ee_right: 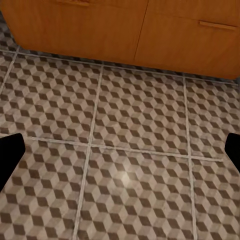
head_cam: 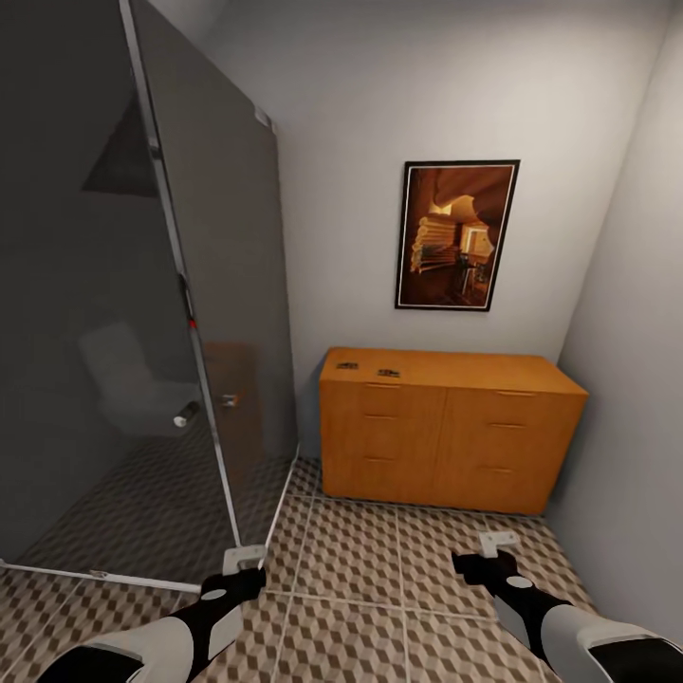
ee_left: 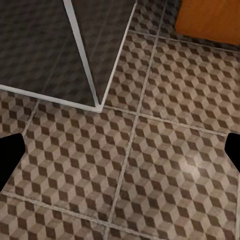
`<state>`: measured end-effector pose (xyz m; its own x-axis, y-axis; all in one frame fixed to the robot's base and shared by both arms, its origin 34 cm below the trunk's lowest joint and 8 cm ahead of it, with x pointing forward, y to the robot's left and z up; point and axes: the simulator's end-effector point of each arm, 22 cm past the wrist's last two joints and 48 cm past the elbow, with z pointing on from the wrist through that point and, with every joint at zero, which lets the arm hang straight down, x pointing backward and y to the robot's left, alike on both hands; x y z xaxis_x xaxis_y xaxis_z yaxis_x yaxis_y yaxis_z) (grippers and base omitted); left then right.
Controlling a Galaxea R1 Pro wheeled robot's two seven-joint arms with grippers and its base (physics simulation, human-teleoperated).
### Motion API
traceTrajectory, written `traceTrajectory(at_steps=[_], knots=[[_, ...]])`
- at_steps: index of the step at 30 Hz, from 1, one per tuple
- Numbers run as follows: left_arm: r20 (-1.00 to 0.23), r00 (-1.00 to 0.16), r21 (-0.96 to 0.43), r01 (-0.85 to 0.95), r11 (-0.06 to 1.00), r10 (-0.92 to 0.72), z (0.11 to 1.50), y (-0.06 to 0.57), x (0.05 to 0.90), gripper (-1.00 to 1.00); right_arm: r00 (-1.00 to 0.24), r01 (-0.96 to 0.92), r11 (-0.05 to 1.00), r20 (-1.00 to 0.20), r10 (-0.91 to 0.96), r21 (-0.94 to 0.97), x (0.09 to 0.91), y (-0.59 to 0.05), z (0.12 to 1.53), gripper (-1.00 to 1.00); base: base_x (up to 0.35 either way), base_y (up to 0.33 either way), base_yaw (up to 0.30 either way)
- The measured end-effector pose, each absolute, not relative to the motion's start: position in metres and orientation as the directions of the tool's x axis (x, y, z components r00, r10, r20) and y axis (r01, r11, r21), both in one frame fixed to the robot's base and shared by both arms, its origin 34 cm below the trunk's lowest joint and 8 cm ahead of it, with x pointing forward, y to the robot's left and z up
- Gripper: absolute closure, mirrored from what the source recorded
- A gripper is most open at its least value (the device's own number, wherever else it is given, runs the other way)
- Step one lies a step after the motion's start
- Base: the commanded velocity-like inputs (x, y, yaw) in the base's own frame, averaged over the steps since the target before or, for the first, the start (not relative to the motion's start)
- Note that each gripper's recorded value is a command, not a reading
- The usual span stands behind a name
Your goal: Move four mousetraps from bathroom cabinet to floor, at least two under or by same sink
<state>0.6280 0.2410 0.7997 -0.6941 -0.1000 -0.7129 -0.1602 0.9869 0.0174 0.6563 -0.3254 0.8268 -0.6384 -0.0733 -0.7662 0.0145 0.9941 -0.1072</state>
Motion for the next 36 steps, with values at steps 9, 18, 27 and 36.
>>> traceTrajectory(at_steps=[9,18,27,36], knots=[[-0.713,-0.694,0.016,-0.158,0.987,-0.100,0.7996,0.2403,0.6279,-1.00,-0.638,0.014,0.994,-0.766,-0.073,-0.107,0.6563,-0.3250,0.8268,-1.00,0.045,-0.009,0.000],[-0.713,-0.694,0.015,-0.158,0.987,-0.100,0.7995,0.2403,0.6278,-1.00,-0.638,0.014,0.994,-0.766,-0.073,-0.107,0.6563,-0.3250,0.8269,-1.00,0.020,-0.001,0.000],[-0.712,-0.695,0.016,-0.158,0.987,-0.100,0.7995,0.2403,0.6278,-1.00,-0.638,0.014,0.994,-0.766,-0.073,-0.107,0.6563,-0.3249,0.8268,-1.00,0.239,0.000,0.000],[-0.712,-0.695,0.016,-0.158,0.987,-0.100,0.7994,0.2404,0.6277,-1.00,-0.638,0.014,0.994,-0.766,-0.073,-0.107,0.6563,-0.3246,0.8268,-1.00,0.323,0.000,0.000]])
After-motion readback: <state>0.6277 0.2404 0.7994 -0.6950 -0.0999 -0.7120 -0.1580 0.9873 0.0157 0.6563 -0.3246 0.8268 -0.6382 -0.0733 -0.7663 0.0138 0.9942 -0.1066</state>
